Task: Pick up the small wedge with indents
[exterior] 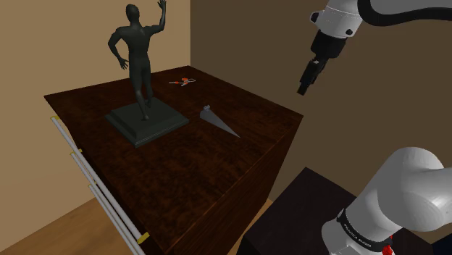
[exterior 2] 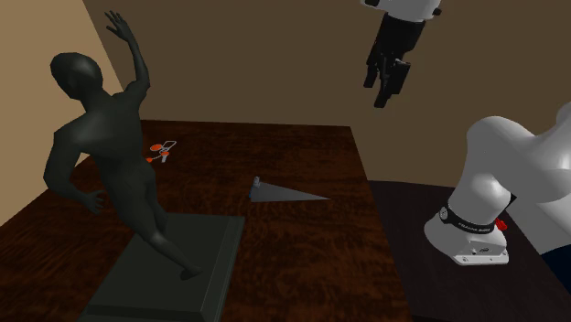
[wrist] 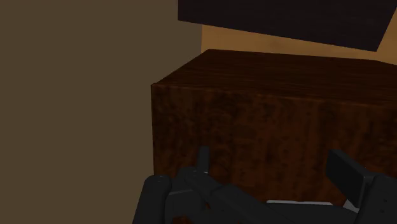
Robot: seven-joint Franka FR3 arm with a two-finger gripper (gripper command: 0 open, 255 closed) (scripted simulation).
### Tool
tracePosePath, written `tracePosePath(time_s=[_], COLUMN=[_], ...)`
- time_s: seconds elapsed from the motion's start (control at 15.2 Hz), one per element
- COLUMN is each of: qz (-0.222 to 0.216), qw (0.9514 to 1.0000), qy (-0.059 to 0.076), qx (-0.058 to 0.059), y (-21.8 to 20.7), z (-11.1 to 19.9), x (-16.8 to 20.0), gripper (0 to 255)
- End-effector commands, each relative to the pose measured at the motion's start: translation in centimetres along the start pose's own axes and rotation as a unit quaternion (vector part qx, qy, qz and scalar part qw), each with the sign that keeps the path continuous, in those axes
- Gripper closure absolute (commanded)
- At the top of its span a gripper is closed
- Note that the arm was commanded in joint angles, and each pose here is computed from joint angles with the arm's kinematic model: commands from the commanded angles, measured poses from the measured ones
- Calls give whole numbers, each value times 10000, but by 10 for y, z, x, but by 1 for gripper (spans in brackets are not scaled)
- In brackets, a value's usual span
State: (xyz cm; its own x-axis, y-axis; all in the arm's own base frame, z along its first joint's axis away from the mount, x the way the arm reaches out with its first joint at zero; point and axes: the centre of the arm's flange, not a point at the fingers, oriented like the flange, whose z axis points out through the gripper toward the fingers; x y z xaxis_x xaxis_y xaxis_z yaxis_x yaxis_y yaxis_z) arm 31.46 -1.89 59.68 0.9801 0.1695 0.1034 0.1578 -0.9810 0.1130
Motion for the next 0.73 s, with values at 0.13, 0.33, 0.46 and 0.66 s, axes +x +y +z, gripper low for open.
tracePosePath(time_s=[0.13, 0.33, 0.46, 0.66], qz=[-11, -28, -40, -57], qw=[10000, 10000, 9999, 9999], qy=[23, 58, 81, 115], qx=[22, 55, 77, 109], y=[-16, -40, -57, -82], z=[12, 29, 41, 58], x=[16, 40, 56, 79], gripper=[0, 0, 0, 0])
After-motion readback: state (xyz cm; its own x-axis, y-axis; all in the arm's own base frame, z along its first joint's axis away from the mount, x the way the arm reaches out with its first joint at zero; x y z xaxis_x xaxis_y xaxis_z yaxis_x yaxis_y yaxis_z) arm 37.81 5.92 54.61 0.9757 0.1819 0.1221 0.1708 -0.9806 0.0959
